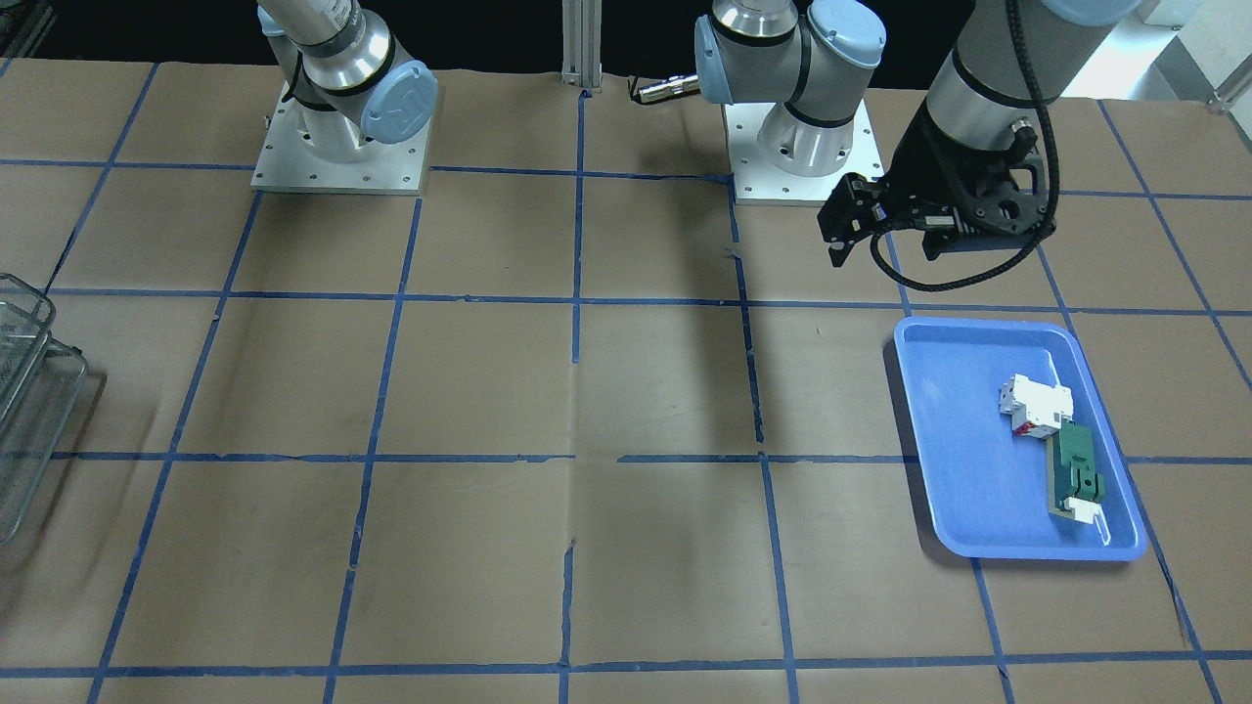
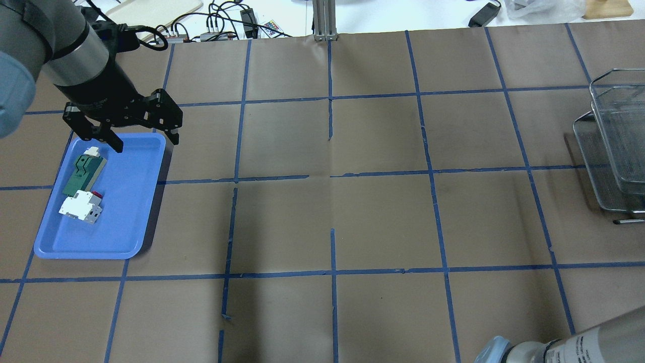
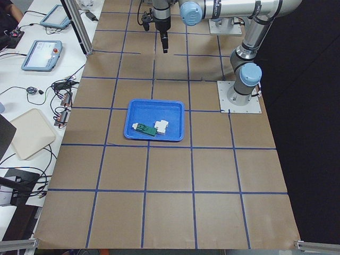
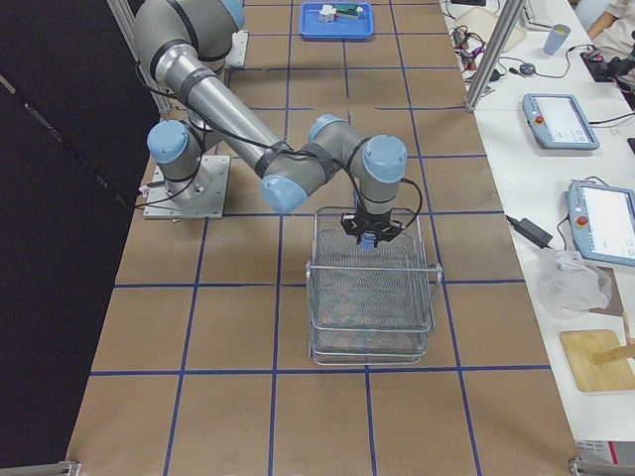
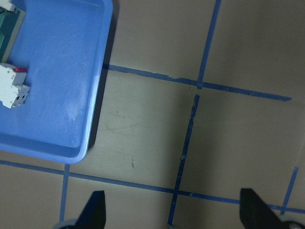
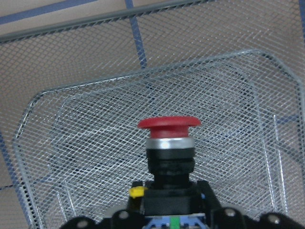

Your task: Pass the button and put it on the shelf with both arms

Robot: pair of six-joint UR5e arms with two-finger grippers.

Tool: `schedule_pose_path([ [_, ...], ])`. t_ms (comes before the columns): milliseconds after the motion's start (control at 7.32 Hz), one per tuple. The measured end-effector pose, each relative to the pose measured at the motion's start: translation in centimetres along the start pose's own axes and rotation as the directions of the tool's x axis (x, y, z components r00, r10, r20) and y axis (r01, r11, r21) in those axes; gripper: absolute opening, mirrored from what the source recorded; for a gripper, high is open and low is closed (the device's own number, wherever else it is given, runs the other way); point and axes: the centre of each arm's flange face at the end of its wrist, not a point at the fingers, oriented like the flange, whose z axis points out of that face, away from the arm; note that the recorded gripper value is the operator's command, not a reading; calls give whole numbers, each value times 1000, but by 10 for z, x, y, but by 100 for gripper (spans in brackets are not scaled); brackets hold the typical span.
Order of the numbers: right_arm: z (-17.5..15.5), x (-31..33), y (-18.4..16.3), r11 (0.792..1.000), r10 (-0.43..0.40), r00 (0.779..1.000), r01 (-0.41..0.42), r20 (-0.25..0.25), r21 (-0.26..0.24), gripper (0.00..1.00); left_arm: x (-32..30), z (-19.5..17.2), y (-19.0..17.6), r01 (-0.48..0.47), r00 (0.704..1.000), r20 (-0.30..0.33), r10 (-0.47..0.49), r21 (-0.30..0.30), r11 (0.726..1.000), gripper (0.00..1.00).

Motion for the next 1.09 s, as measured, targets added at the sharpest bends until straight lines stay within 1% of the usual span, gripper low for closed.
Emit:
schedule_pose_path([
  [137, 2, 0, 0, 1000, 18, 1000, -18, 5, -2, 83, 4, -1, 5, -29, 1000, -13, 29, -8, 1000, 100],
  [273, 0, -1, -2, 998, 55, 998, -55, 5, -3, 88, 6, -2, 7, -38, 999, -19, 38, -12, 999, 100],
  [410, -5, -2, -7, 996, 85, 996, -85, 1, -5, 89, 6, -2, 9, -41, 999, -20, 41, -15, 999, 100],
  [547, -19, -4, -16, 995, 97, 995, -97, -15, -11, 89, 7, -3, 10, -41, 999, -21, 41, -18, 999, 100],
  [683, -40, -9, -36, 993, 120, 992, -120, -28, -13, 91, 7, -3, 12, -38, 999, -21, 37, -20, 999, 100],
  [820, -61, -16, -74, 984, 179, 984, -179, -25, -7, 92, 7, -4, 13, -34, 999, -21, 34, -23, 999, 100],
  [957, -79, -20, -134, 969, 245, 969, -245, -22, -1, 96, 7, -5, 14, -33, 999, -20, 32, -24, 999, 100],
  [1094, -93, -27, -204, 951, 308, 951, -308, -27, 6, 96, 7, -5, 14, -33, 999, -19, 32, -25, 999, 100],
])
